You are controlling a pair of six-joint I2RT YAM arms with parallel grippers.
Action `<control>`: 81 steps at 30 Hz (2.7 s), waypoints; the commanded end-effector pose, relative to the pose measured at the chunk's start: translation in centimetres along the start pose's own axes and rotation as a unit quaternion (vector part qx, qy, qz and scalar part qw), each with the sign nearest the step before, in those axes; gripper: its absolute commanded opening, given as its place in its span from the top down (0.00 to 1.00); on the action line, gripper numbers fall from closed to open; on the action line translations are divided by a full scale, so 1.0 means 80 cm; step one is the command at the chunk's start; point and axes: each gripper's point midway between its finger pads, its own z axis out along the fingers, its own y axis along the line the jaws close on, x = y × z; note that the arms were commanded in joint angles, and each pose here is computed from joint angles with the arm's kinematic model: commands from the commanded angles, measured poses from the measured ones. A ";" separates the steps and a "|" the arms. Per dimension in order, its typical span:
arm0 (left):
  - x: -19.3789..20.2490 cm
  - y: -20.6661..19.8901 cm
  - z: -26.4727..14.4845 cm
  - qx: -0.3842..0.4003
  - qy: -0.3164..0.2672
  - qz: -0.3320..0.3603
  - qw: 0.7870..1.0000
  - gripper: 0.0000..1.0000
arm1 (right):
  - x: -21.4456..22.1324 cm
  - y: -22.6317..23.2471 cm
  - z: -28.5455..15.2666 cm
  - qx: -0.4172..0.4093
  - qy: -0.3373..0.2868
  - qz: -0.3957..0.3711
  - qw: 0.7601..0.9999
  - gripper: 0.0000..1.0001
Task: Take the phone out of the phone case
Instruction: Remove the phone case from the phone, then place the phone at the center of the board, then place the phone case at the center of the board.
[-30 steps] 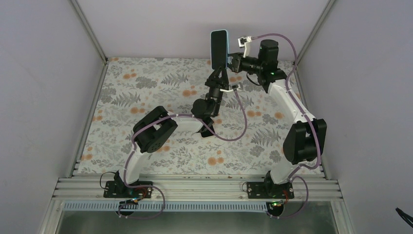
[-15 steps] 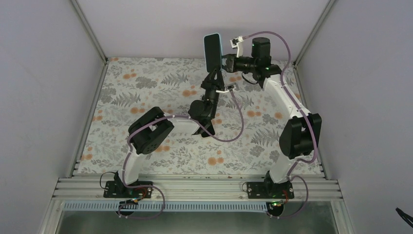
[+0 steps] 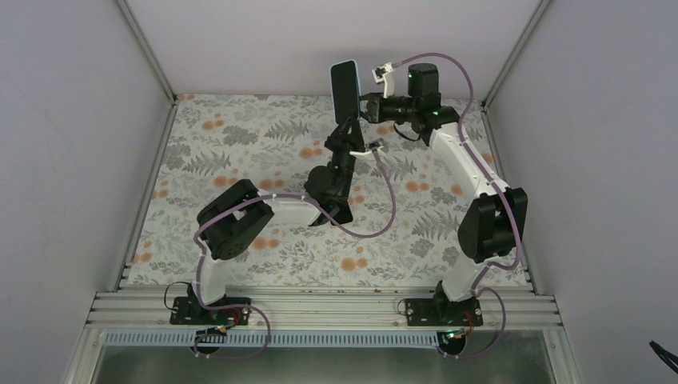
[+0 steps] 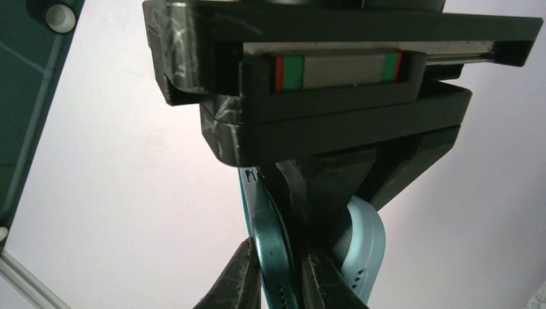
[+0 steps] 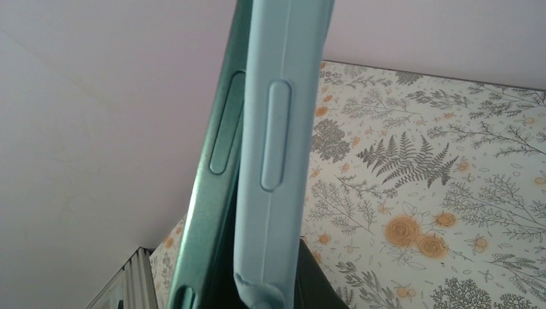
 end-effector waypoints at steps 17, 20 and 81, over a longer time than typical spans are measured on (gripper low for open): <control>0.010 0.174 -0.014 -0.127 0.038 -0.107 0.985 0.98 | 0.041 -0.121 -0.024 0.186 0.045 -0.030 0.981 0.97; 0.015 0.164 -0.021 -0.113 0.038 -0.095 0.988 0.98 | 0.045 -0.122 -0.024 0.181 0.050 -0.023 0.982 0.97; 0.275 -0.180 -0.365 0.578 0.139 0.142 0.792 0.20 | 0.261 -0.278 -0.173 0.351 0.387 0.026 0.852 0.18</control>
